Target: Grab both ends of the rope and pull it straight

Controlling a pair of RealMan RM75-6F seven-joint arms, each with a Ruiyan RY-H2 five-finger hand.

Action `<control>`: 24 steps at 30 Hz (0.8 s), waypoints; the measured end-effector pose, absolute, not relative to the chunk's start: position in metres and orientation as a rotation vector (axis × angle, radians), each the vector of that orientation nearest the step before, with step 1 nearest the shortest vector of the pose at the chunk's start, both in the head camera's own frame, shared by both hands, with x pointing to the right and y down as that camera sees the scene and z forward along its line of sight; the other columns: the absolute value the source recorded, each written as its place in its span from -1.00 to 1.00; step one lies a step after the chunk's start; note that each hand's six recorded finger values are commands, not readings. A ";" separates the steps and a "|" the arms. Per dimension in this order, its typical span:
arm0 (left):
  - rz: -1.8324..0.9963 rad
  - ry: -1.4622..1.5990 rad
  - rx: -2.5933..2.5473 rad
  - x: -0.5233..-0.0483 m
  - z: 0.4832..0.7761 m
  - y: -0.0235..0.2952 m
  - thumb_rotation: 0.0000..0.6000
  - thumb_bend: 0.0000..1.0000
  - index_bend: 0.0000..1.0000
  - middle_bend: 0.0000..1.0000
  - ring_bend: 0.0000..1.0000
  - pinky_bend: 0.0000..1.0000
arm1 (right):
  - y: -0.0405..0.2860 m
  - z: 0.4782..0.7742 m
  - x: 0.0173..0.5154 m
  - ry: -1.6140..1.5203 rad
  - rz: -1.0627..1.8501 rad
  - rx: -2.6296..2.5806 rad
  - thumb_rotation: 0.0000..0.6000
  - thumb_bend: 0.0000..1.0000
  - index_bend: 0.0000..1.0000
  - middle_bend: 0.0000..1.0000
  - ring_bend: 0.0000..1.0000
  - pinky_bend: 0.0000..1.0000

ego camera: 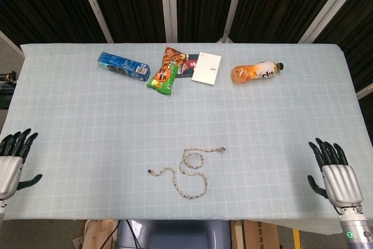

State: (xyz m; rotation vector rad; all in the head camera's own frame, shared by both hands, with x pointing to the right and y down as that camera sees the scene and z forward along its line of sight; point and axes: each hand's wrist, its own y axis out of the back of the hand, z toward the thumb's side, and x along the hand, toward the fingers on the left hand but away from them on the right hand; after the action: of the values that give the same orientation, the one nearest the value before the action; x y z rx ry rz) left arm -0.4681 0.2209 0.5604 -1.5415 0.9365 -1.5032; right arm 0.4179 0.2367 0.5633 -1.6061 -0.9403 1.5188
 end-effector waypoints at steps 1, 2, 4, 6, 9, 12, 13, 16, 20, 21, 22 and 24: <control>-1.502 0.937 -1.542 -0.468 0.560 0.221 1.00 -0.91 -1.00 -1.00 -1.00 -1.00 | 0.237 0.564 0.417 -0.938 1.516 -1.611 1.00 -0.24 -1.00 -1.00 -1.00 -1.00; -1.501 0.938 -1.541 -0.468 0.560 0.221 1.00 -0.91 -1.00 -1.00 -1.00 -1.00 | 0.237 0.564 0.416 -0.931 1.509 -1.620 1.00 -0.24 -1.00 -1.00 -1.00 -1.00; -1.501 0.940 -1.540 -0.468 0.559 0.221 1.00 -0.91 -1.00 -1.00 -1.00 -1.00 | 0.236 0.564 0.411 -0.915 1.492 -1.643 1.00 -0.24 -0.95 -1.00 -1.00 -1.00; -1.501 0.944 -1.539 -0.468 0.559 0.220 1.00 -0.91 -1.00 -1.00 -1.00 -1.00 | 0.235 0.565 0.404 -0.882 1.455 -1.674 1.00 -0.24 -0.81 -0.98 -1.00 -1.00; -1.501 0.946 -1.537 -0.468 0.559 0.220 1.00 -0.91 -1.00 -1.00 -1.00 -1.00 | 0.230 0.567 0.386 -0.833 1.373 -1.730 1.00 -0.24 -0.69 -0.96 -1.00 -1.00; -1.498 0.945 -1.530 -0.468 0.559 0.219 1.00 -0.91 -1.00 -1.00 -1.00 -1.00 | 0.223 0.573 0.366 -0.825 1.317 -1.800 1.00 -0.24 -0.64 -0.96 -1.00 -1.00; -1.497 0.946 -1.529 -0.468 0.559 0.219 1.00 -0.91 -1.00 -1.00 -1.00 -1.00 | 0.221 0.576 0.361 -0.828 1.309 -1.818 1.00 -0.24 -0.64 -0.96 -1.00 -1.00; -1.502 0.945 -1.526 -0.469 0.560 0.219 1.00 -0.91 -1.00 -1.00 -1.00 -1.00 | 0.214 0.585 0.342 -0.833 1.287 -1.864 1.00 -0.24 -0.64 -0.96 -1.00 -1.00; -1.502 0.944 -1.521 -0.469 0.560 0.218 1.00 -0.91 -1.00 -1.00 -1.00 -1.00 | 0.205 0.596 0.318 -0.827 1.263 -1.890 1.00 -0.24 -0.61 -0.95 -1.00 -1.00; -1.500 0.945 -1.521 -0.468 0.560 0.218 1.00 -0.91 -1.00 -1.00 -1.00 -1.00 | 0.203 0.599 0.314 -0.826 1.259 -1.893 1.00 -0.24 -0.58 -0.94 -1.00 -1.00; -1.499 0.945 -1.521 -0.468 0.560 0.218 1.00 -0.91 -1.00 -1.00 -1.00 -1.00 | 0.201 0.602 0.309 -0.825 1.256 -1.897 1.00 -0.24 -0.54 -0.93 -1.00 -1.00; -1.496 0.943 -1.521 -0.468 0.560 0.218 1.00 -0.91 -1.00 -1.00 -1.00 -1.00 | 0.195 0.608 0.298 -0.832 1.253 -1.910 1.00 -0.24 -0.46 -0.90 -1.00 -1.00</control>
State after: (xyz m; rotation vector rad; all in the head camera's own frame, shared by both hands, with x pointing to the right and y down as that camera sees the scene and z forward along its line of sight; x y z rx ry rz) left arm -0.4676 0.2183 0.5598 -1.5214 0.9433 -1.4960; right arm 0.2981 0.1951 0.6079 -1.9100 -0.8319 1.2530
